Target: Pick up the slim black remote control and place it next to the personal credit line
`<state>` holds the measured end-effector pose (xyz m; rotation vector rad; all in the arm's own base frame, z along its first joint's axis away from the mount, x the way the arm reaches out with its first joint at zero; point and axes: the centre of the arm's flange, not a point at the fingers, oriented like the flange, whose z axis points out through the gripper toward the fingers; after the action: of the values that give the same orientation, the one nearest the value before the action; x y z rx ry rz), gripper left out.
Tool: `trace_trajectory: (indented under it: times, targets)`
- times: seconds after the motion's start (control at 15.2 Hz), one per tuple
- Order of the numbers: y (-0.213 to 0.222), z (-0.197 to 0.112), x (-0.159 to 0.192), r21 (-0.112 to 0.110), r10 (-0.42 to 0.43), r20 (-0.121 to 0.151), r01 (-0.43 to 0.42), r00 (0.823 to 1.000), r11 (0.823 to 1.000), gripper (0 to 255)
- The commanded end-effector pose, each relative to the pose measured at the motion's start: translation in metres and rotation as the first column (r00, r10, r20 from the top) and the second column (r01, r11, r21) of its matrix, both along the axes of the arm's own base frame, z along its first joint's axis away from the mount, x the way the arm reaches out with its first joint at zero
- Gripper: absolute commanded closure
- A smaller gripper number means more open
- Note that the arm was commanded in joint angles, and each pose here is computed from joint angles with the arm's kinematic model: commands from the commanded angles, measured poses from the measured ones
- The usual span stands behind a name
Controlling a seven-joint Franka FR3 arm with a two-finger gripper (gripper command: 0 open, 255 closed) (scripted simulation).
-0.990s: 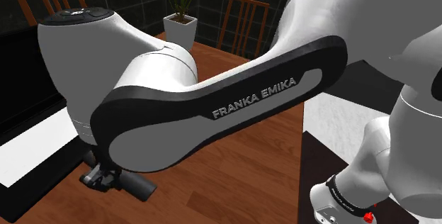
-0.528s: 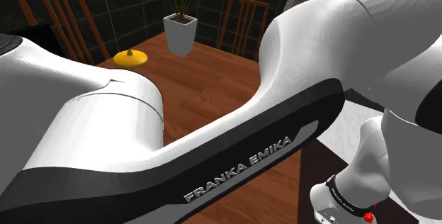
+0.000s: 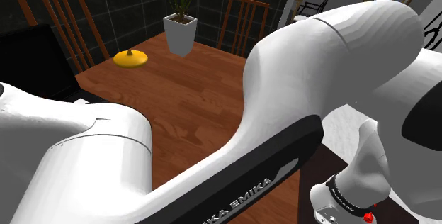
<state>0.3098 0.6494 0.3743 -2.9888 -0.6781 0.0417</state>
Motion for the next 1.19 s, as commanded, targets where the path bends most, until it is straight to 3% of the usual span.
trace_trajectory:
  times: [0.0, 0.46, 0.99, 1.06, 1.12]
  targets:
    - [0.0, -0.011, 0.001, 0.001, 0.0, 0.0, 0.0, 1.0, 1.0, 255]
    - [0.0, -0.046, 0.001, 0.001, 0.0, 0.0, 0.0, 1.0, 1.0, 255]
    - [0.0, -0.046, 0.001, 0.001, 0.0, 0.0, 0.0, 1.0, 1.0, 255]
    - [0.0, -0.046, 0.001, 0.001, 0.0, 0.0, 0.0, 1.0, 1.0, 0]
    - [0.0, -0.046, 0.001, 0.001, 0.0, 0.0, 0.0, 1.0, 1.0, 0]
